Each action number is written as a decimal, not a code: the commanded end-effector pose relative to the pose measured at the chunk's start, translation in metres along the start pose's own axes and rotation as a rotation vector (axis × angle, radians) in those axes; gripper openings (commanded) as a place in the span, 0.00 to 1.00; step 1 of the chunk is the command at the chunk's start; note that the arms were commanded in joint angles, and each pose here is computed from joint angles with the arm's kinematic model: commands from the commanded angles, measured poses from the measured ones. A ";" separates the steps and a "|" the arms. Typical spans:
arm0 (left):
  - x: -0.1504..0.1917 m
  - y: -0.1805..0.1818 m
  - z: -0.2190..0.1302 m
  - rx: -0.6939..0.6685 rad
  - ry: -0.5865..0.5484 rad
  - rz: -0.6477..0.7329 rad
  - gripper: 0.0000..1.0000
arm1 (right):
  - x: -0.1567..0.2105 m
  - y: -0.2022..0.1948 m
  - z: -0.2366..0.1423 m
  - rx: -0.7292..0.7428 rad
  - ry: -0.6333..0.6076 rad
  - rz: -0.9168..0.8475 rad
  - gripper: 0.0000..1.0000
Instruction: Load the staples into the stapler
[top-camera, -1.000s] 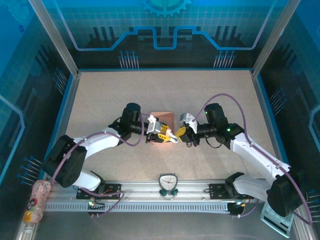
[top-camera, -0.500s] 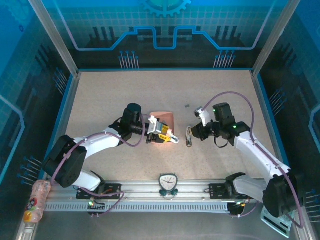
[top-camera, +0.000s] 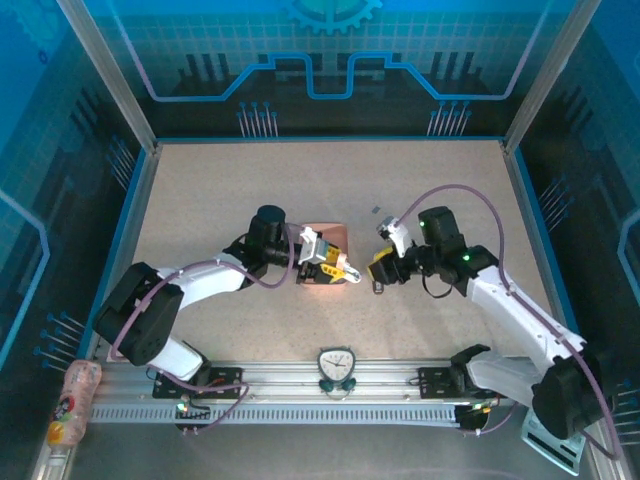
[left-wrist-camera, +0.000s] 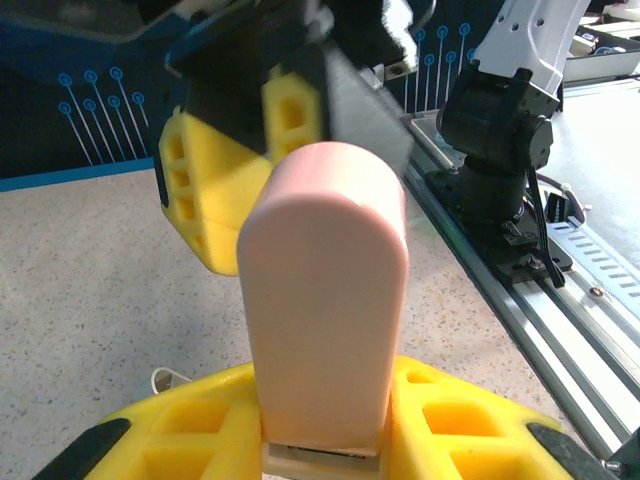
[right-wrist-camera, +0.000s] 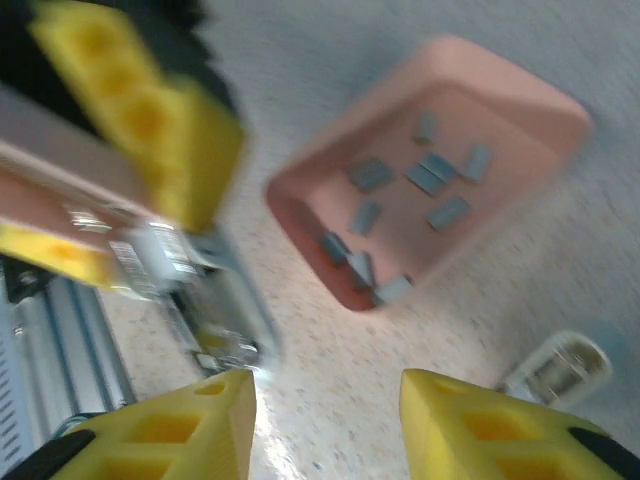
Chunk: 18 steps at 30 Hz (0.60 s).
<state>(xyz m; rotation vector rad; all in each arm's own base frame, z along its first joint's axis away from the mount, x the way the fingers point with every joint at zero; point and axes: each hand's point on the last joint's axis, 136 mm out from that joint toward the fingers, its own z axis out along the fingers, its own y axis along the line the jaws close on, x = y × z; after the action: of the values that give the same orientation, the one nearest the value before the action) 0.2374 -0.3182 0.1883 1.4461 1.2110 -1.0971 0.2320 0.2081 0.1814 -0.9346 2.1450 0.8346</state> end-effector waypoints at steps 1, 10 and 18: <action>-0.018 -0.001 0.002 0.041 -0.049 0.052 0.28 | -0.040 0.036 -0.011 -0.099 -0.200 -0.319 0.49; -0.022 -0.002 0.004 0.050 -0.060 0.043 0.28 | -0.064 0.062 -0.002 -0.162 -0.323 -0.500 0.57; -0.022 0.001 0.005 0.045 -0.066 0.011 0.28 | -0.070 0.069 0.011 -0.201 -0.329 -0.511 0.37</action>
<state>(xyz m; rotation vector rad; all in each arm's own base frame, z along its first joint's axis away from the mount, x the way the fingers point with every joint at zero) 0.2369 -0.3219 0.1968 1.4264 1.1999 -1.1321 0.2198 0.2723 0.2278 -1.2579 1.5687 0.8683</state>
